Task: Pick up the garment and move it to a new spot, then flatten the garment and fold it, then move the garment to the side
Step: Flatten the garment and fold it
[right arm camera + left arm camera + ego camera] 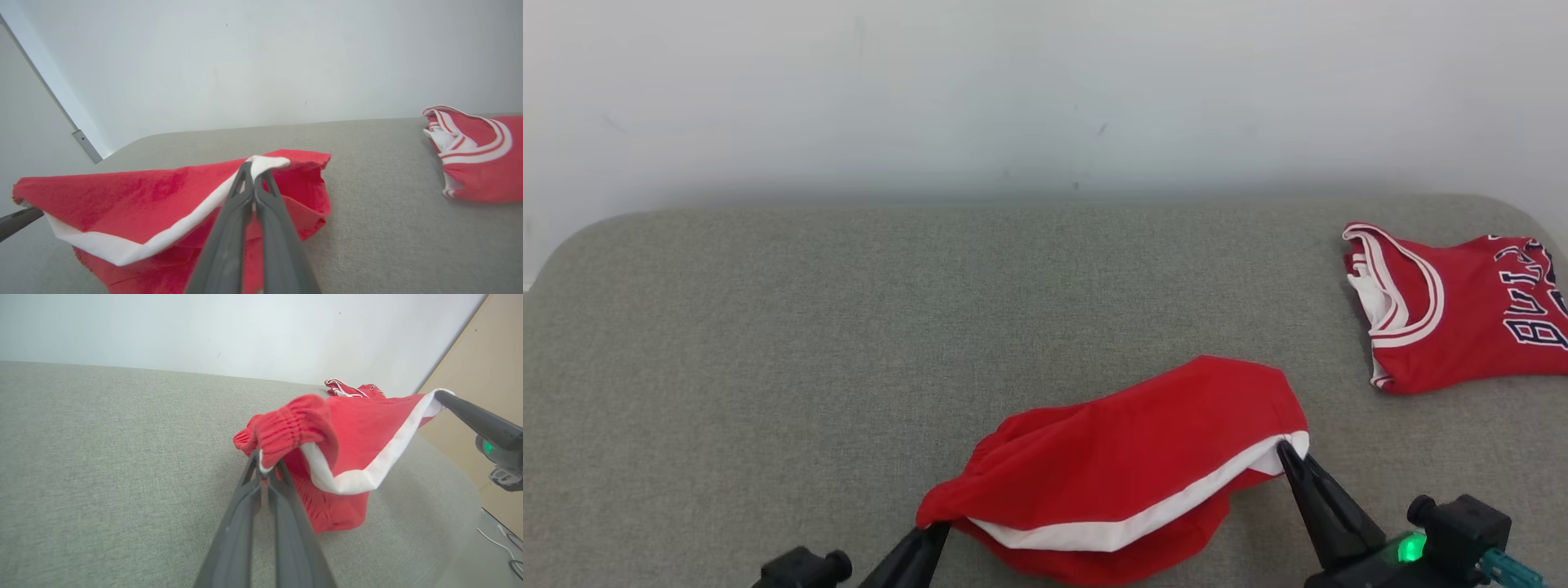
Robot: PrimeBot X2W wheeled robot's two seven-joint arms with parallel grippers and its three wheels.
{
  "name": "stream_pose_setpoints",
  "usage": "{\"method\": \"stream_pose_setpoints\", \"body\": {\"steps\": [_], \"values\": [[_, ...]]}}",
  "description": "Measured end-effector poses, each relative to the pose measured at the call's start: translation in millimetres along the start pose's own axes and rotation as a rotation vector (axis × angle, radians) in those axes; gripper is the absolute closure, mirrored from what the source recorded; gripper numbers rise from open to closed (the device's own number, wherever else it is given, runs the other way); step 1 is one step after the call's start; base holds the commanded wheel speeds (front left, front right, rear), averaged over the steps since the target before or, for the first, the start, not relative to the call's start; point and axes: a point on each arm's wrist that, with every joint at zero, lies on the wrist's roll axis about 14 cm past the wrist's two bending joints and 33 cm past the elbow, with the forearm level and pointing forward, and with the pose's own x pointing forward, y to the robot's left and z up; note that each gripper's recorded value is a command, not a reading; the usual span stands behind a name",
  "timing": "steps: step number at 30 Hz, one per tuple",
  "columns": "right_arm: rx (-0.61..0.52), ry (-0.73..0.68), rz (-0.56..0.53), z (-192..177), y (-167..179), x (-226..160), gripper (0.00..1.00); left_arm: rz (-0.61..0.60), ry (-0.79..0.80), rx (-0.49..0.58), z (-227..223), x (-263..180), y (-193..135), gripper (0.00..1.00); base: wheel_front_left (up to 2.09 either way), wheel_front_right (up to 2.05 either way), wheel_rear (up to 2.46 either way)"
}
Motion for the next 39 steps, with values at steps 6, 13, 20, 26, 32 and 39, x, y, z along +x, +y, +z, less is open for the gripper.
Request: {"method": "stream_pose_setpoints", "body": {"steps": [6, 13, 20, 26, 32, 39], "values": [[-0.011, -0.086, 0.079, 41, 3, 22, 1.0, -0.122, -0.015, 0.073, 45, 16, -8, 1.0, 0.0, 0.0, 0.0], [-0.056, -0.143, 0.064, 85, -29, 61, 1.0, -0.212, 0.009, 0.112, 116, 45, -5, 1.0, 0.0, 0.0, 0.0], [-0.024, -0.103, 0.015, 100, -59, 101, 1.0, -0.279, 0.073, 0.053, 147, 76, -12, 1.0, 0.0, 0.0, 0.0], [0.022, -0.132, -0.04, 112, -79, 115, 1.0, -0.281, 0.302, 0.09, 94, 75, -8, 1.0, 0.0, 0.0, 0.0], [0.01, -0.074, -0.049, 95, -79, 109, 1.0, -0.292, 0.331, -0.012, 72, 64, -19, 1.0, 0.0, 0.0, 0.0], [-0.001, -0.059, -0.044, 99, -79, 113, 1.0, -0.336, 0.128, -0.144, 134, 71, -35, 1.0, 0.0, 0.0, 0.0]]}}
